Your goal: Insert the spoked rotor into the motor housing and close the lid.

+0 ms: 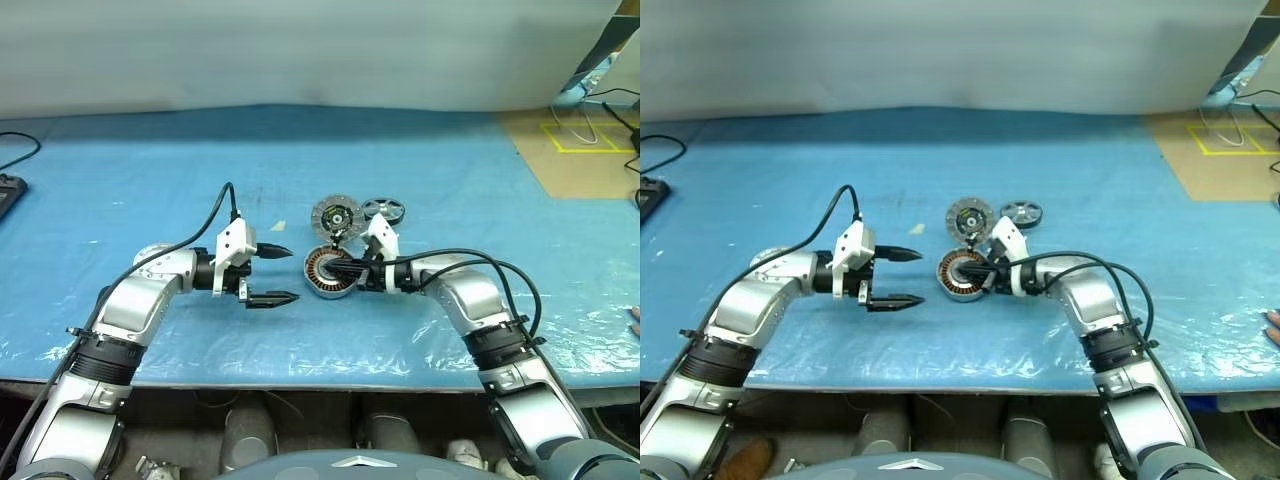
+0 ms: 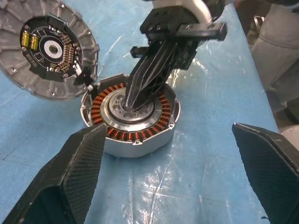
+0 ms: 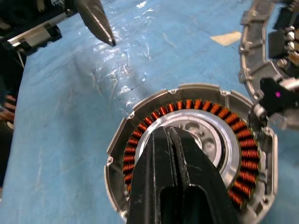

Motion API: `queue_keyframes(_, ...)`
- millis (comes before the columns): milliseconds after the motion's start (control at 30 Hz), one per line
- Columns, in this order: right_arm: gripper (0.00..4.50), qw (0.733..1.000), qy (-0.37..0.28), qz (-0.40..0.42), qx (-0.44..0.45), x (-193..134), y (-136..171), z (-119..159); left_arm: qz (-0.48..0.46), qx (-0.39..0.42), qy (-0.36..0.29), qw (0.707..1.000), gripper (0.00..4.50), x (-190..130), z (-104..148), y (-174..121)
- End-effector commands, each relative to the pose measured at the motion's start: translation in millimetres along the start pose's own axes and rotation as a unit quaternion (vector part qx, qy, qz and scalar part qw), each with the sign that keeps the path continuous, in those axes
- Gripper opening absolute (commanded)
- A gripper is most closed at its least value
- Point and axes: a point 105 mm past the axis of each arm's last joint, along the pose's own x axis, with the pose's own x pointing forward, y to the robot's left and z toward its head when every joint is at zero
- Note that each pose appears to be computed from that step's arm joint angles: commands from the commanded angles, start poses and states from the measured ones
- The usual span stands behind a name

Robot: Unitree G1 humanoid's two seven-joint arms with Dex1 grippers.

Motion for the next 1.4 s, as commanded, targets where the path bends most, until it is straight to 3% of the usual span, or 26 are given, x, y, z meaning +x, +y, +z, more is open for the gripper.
queue_keyframes(33,0.03,0.998,-0.058,0.019,-0.020,-6.0,15.2,37.8,0.000,0.016,-0.008,1.000,4.50,-1.3,5.4,0.5)
queue_keyframes(233,0.03,0.997,-0.077,0.016,-0.017,-3.3,15.1,53.4,-0.005,0.016,-0.008,1.000,4.50,-0.9,4.8,-0.3)
queue_keyframes(400,0.03,0.998,-0.006,0.010,-0.054,9.9,14.6,24.4,-0.006,0.015,-0.007,1.000,4.50,-1.7,3.9,-0.9)
queue_keyframes(600,0.03,0.999,0.014,-0.005,-0.041,12.7,3.9,9.4,-0.006,0.013,-0.005,1.000,4.50,-2.5,2.5,-1.2)
queue_keyframes(767,0.03,0.995,0.081,-0.012,-0.060,11.3,-1.6,-25.0,-0.006,0.013,-0.007,1.000,4.50,-1.6,2.5,-1.7)
queue_keyframes(1033,0.03,0.956,0.214,-0.022,-0.199,8.1,-8.8,-75.9,-0.004,0.013,-0.005,1.000,4.50,-2.9,1.9,0.9)
queue_keyframes(1333,0.03,0.984,0.155,-0.042,-0.071,13.1,-13.8,-62.3,-0.004,0.016,-0.005,1.000,4.50,-1.1,2.8,1.9)
queue_keyframes(1400,0.03,0.982,0.165,-0.043,-0.083,9.0,-12.3,-64.6,-0.003,0.016,-0.006,1.000,4.50,-0.9,2.8,1.8)
